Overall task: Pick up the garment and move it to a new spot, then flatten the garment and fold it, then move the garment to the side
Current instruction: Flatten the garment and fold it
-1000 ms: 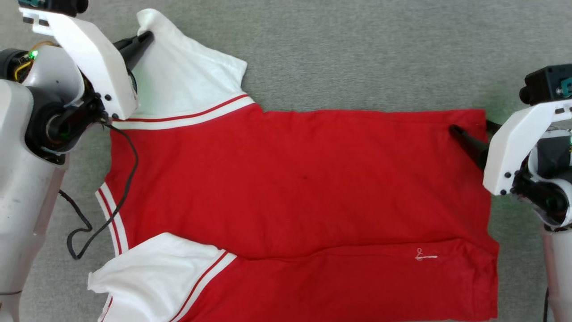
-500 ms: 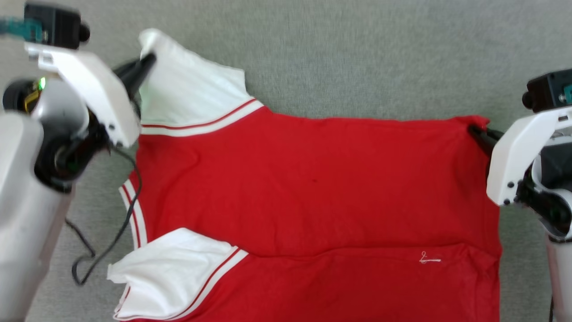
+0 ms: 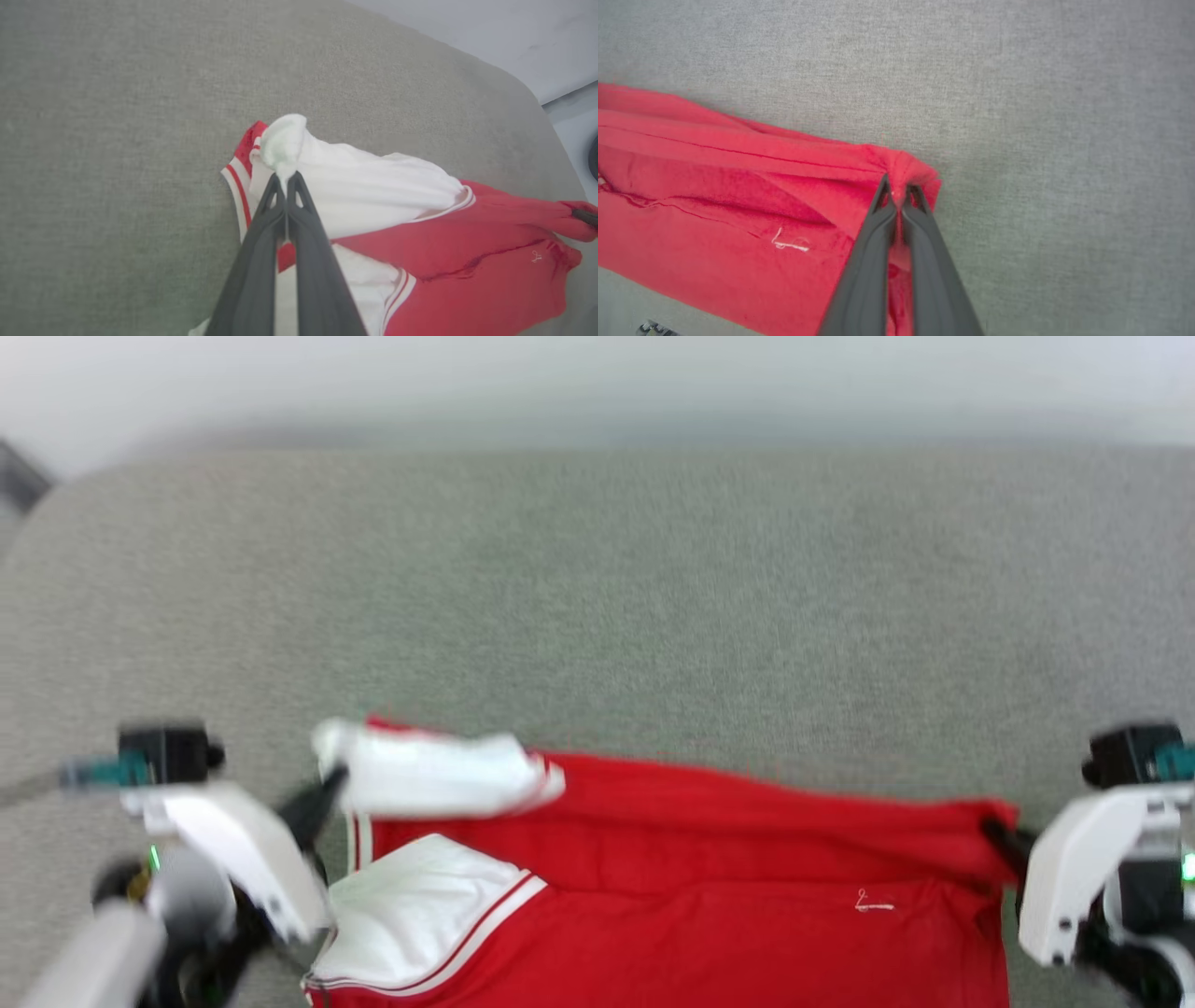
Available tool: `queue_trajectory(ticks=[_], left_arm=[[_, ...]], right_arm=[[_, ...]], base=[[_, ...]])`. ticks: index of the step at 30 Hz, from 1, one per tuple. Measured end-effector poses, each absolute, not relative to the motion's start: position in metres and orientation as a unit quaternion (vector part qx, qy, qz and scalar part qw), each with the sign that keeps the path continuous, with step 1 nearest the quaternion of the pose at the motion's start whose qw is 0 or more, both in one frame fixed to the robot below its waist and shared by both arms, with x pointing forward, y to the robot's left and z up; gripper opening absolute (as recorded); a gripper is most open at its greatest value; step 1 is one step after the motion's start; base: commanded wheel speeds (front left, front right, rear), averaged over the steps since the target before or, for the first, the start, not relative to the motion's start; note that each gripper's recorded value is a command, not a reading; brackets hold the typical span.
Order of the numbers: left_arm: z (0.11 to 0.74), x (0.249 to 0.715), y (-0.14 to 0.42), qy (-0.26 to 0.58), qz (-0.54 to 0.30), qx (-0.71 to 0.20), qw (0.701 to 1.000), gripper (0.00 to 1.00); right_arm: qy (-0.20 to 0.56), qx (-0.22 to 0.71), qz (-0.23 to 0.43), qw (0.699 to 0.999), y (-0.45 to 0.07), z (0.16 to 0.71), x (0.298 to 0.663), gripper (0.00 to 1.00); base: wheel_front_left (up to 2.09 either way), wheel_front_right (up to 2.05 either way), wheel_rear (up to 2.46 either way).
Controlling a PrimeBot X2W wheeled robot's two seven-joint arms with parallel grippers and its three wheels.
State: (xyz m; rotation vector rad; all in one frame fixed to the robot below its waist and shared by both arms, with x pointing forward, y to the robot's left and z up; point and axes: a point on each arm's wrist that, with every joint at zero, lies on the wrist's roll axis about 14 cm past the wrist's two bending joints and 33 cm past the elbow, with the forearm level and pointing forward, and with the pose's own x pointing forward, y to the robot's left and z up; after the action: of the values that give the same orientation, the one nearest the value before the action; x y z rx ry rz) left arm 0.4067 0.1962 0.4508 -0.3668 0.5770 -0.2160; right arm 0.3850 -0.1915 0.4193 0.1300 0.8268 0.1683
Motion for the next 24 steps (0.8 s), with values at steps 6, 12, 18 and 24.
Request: queue_trajectory(ticks=[6, 12, 18, 24], left_arm=[[0.418, 0.345, 0.194, 0.327, -0.064, -0.231, 0.914, 0.07], [0.390, 0.309, 0.192, 0.359, -0.030, -0.254, 0.897, 1.00], [0.408, 0.311, 0.197, 0.291, -0.014, -0.231, 0.928, 1.00], [0.469, 0.334, 0.199, 0.147, -0.020, -0.172, 0.974, 1.00]], right_arm=[[0.414, 0.090, 0.060, 0.904, -0.197, 0.403, 0.350, 0.67], [0.440, 0.108, 0.044, 0.890, -0.199, 0.379, 0.311, 1.00], [0.417, 0.113, 0.037, 0.901, -0.203, 0.387, 0.291, 1.00], [0.347, 0.100, 0.029, 0.932, -0.216, 0.430, 0.299, 1.00]], base=[[0.00, 0.00, 0.00], [0.00, 0.00, 0.00], [0.00, 0.00, 0.00], [0.00, 0.00, 0.00]])
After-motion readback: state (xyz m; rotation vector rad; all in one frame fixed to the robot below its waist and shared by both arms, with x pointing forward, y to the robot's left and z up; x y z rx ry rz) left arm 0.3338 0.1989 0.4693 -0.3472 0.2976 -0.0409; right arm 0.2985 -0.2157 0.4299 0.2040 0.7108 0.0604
